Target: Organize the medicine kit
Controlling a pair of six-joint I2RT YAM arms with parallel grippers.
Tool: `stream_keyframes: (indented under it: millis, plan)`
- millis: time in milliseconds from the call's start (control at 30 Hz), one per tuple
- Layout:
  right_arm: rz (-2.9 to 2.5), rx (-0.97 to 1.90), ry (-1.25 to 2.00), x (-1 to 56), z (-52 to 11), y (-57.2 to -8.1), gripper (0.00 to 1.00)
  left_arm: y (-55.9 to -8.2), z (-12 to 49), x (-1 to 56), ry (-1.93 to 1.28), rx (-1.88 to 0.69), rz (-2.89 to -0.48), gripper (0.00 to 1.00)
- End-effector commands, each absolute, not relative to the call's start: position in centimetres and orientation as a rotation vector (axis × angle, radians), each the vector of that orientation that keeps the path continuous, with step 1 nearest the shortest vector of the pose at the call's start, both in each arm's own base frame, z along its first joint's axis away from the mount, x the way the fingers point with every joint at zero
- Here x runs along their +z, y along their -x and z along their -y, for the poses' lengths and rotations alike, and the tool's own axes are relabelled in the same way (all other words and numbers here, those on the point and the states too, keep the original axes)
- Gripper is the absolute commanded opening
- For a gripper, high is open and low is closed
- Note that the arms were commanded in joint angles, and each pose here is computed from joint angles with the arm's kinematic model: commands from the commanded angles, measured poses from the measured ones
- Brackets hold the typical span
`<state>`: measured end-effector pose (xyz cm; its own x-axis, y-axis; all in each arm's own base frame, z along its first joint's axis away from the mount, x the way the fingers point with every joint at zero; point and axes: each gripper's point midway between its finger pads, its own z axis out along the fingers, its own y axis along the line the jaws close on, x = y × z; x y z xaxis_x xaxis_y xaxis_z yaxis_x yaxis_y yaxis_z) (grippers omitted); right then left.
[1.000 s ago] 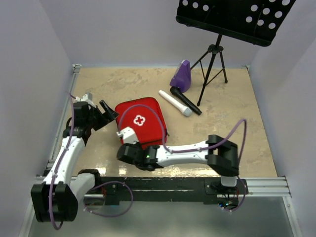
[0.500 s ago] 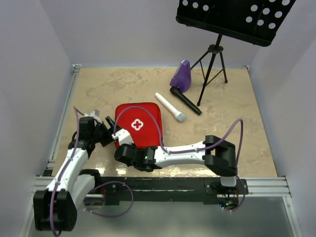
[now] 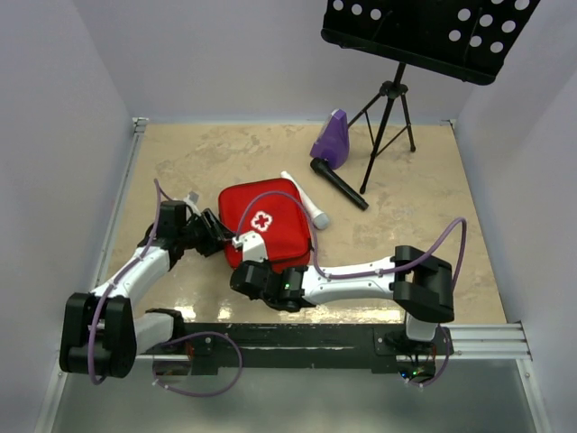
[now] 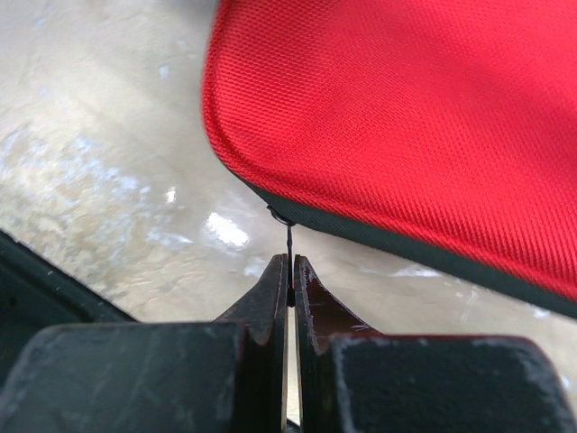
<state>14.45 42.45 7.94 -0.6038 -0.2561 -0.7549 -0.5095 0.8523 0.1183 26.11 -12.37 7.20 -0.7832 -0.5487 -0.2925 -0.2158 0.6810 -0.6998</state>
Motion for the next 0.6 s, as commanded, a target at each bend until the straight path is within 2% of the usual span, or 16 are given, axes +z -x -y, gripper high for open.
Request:
stream_keyframes:
  millis: [0,267,500,567]
  plan:
    - [-2.340,0.218,0.508,5.7,-35.9,-13.9,0.00,-29.5,9.1,6.6,0.610,-0.689,-2.338,0.41]
    - [-2.380,0.235,0.204,6.2,-28.7,-16.1,0.00,-29.8,8.5,4.7,0.601,-0.660,-2.382,0.14]
    - [-2.330,0.323,-0.058,8.4,-25.3,-20.5,0.00,-30.4,7.8,4.8,0.588,-0.633,-2.395,0.00]
    - [-2.316,0.325,-0.122,8.5,-24.3,-21.9,0.00,-30.9,7.5,5.3,0.577,-0.622,-2.392,0.00]
